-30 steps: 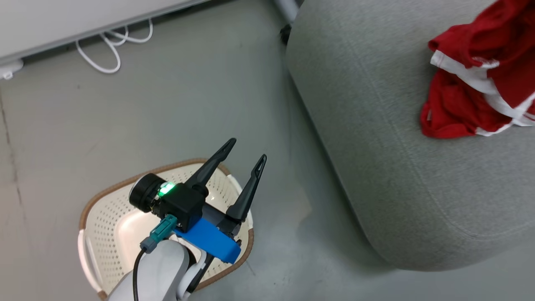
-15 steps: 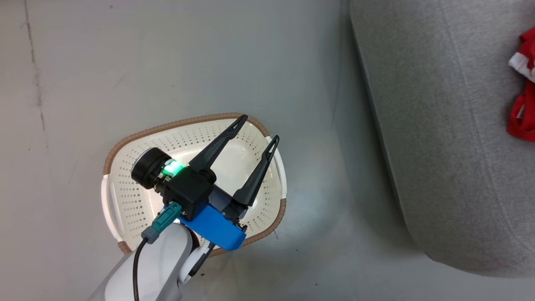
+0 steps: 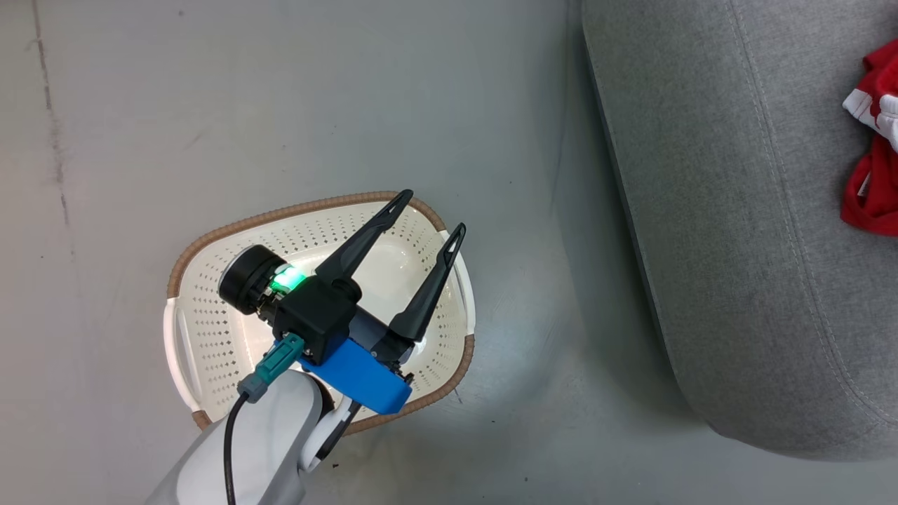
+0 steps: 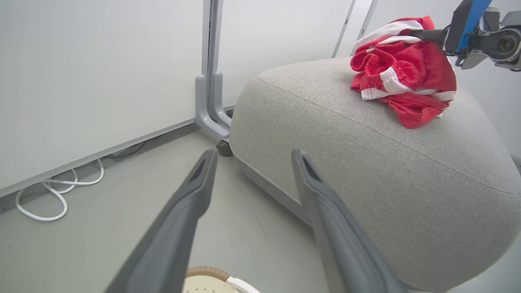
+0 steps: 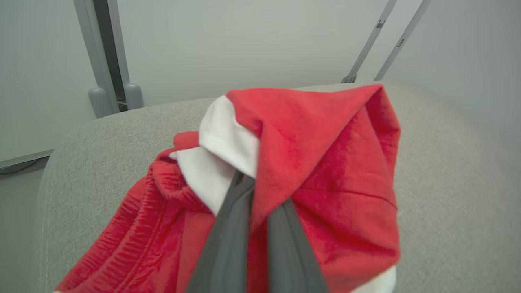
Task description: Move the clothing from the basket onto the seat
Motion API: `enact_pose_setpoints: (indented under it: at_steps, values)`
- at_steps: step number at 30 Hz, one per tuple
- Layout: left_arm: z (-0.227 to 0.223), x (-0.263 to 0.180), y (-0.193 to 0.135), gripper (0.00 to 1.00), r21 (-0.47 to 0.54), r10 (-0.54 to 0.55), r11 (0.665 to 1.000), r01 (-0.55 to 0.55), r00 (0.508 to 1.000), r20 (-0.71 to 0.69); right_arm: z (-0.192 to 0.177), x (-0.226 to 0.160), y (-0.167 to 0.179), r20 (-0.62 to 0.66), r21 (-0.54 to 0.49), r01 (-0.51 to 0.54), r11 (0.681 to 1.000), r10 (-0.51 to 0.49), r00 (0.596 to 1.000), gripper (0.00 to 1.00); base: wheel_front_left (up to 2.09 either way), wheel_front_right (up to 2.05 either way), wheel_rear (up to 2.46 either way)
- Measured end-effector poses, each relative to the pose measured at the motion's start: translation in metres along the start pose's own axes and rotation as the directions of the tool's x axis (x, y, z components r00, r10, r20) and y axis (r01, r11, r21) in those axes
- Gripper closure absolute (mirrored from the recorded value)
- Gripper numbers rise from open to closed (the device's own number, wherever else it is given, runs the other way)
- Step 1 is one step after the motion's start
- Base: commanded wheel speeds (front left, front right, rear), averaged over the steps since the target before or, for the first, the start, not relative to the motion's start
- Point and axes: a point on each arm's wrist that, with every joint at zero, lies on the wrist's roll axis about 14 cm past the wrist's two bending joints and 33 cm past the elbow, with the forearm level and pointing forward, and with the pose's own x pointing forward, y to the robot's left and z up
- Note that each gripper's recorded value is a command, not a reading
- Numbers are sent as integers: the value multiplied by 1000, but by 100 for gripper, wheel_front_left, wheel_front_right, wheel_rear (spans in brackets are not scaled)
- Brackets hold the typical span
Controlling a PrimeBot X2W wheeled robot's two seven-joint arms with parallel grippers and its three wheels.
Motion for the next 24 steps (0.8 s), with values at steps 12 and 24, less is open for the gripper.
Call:
enact_pose_setpoints:
  at_steps: [12, 24]
  values:
    - [20, -3, -11, 0, 8, 5, 1000, -5, 1000, 31, 8, -19, 1, 28, 25, -29, 999, 28, 999, 0, 0, 0, 0]
    - [47, -36, -17, 0, 2, 112, 994, -113, 991, 72, 31, -66, 16, 113, 18, -147, 989, 144, 983, 0, 0, 0, 0]
